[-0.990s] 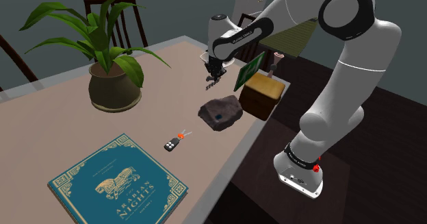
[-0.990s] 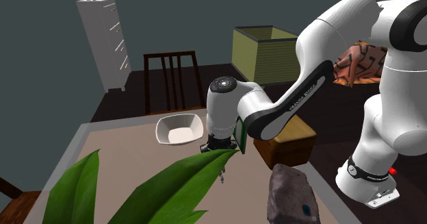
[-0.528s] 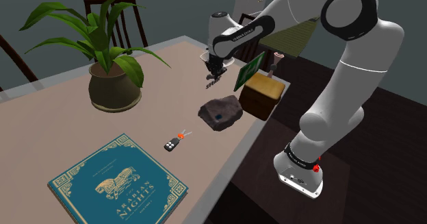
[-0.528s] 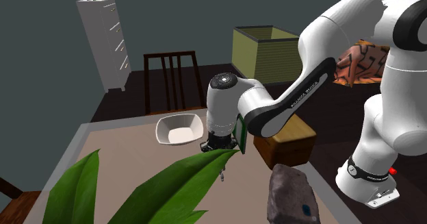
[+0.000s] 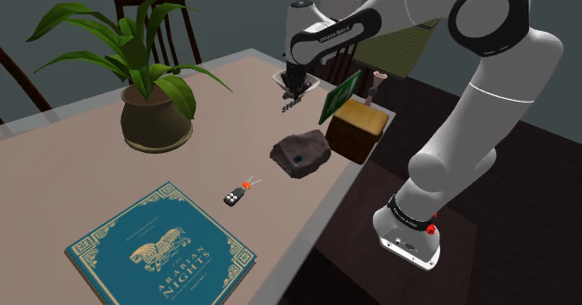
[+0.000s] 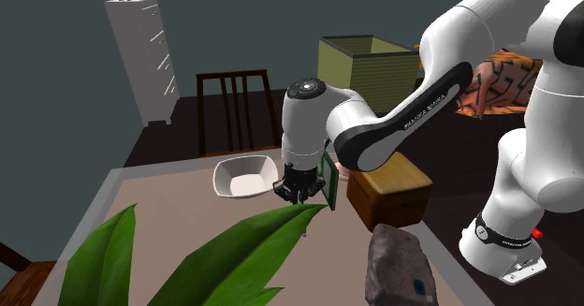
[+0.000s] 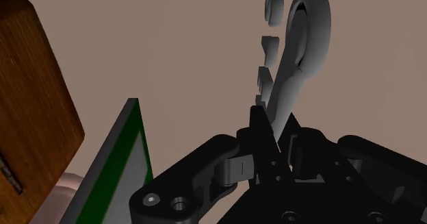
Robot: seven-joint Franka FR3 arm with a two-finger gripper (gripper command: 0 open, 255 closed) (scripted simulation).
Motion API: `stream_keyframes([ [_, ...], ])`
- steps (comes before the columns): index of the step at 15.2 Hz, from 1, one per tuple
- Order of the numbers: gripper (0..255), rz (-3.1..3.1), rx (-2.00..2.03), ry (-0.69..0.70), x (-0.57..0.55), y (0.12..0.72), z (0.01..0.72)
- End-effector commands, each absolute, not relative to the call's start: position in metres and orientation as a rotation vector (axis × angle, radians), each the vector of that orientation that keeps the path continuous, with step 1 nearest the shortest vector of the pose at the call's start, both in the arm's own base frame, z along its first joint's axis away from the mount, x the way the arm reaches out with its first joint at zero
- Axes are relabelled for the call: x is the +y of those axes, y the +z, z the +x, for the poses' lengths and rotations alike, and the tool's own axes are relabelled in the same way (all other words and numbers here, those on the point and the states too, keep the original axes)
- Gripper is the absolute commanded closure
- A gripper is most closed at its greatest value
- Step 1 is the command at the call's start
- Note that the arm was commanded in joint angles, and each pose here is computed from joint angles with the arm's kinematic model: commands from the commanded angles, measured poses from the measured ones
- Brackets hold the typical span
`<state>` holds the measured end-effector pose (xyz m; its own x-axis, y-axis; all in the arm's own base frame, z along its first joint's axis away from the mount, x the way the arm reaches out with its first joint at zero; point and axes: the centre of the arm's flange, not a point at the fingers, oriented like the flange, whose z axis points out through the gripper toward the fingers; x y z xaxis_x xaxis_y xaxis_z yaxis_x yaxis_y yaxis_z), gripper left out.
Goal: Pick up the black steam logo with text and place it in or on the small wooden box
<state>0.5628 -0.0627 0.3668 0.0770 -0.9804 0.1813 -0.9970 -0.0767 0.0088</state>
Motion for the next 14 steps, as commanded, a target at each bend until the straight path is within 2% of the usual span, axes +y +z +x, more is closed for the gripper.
stream_keyframes([
  [1,255,2.206,-2.041,0.192,-0.063,0.377,0.563],
  [14,255,2.206,-2.041,0.192,-0.063,0.445,0.563],
])
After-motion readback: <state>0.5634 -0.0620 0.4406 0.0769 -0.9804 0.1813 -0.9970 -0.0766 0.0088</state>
